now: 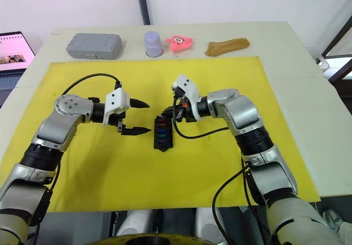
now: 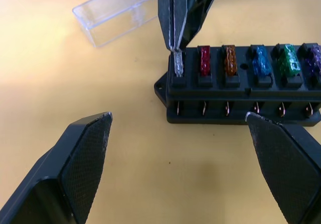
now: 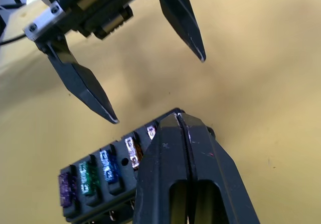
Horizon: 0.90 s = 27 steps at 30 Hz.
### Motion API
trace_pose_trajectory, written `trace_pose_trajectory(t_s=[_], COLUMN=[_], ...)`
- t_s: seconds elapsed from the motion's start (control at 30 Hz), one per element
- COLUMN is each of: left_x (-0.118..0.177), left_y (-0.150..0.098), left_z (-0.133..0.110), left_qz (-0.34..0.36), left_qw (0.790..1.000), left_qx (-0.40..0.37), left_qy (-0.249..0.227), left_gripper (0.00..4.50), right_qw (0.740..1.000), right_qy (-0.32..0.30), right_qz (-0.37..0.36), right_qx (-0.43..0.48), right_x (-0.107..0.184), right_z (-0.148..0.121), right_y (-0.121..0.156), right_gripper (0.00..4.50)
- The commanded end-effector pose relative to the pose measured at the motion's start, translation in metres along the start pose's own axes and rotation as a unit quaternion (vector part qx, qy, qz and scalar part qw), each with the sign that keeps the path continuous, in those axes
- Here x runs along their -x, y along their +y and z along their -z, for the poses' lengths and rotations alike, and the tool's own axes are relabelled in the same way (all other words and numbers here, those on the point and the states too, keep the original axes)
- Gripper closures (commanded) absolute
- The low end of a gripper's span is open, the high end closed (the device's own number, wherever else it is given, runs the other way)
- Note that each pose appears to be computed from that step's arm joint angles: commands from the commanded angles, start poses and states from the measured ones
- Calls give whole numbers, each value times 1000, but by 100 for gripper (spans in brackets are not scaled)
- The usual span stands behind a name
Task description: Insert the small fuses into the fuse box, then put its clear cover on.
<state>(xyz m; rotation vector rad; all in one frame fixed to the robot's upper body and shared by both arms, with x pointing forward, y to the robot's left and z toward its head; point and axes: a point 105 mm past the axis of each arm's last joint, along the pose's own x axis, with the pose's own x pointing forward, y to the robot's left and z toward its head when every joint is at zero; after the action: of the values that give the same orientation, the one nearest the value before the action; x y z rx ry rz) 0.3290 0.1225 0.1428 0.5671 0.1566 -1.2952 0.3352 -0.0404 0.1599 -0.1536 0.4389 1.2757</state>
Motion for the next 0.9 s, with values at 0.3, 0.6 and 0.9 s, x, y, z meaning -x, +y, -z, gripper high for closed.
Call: trace_pose_trajectory(t_s=[0.3, 0.6, 0.9], left_x=[6, 6, 5], left_y=[2, 1, 1], left_z=[-11, -11, -11], left_qz=[-11, -14, -15], left_qw=[1000, 1000, 1000], left_qx=[-19, -17, -17], left_qy=[-16, -17, -18], left_gripper=[0, 0, 0], right_qw=[999, 997, 994], right_qy=[10, 70, 108], right_qz=[1, 9, 19], right_qx=[36, 19, 1], right_x=[-11, -15, -15], right_z=[-5, 29, 44], right_y=[1, -7, -11], right_gripper=[449, 449, 449])
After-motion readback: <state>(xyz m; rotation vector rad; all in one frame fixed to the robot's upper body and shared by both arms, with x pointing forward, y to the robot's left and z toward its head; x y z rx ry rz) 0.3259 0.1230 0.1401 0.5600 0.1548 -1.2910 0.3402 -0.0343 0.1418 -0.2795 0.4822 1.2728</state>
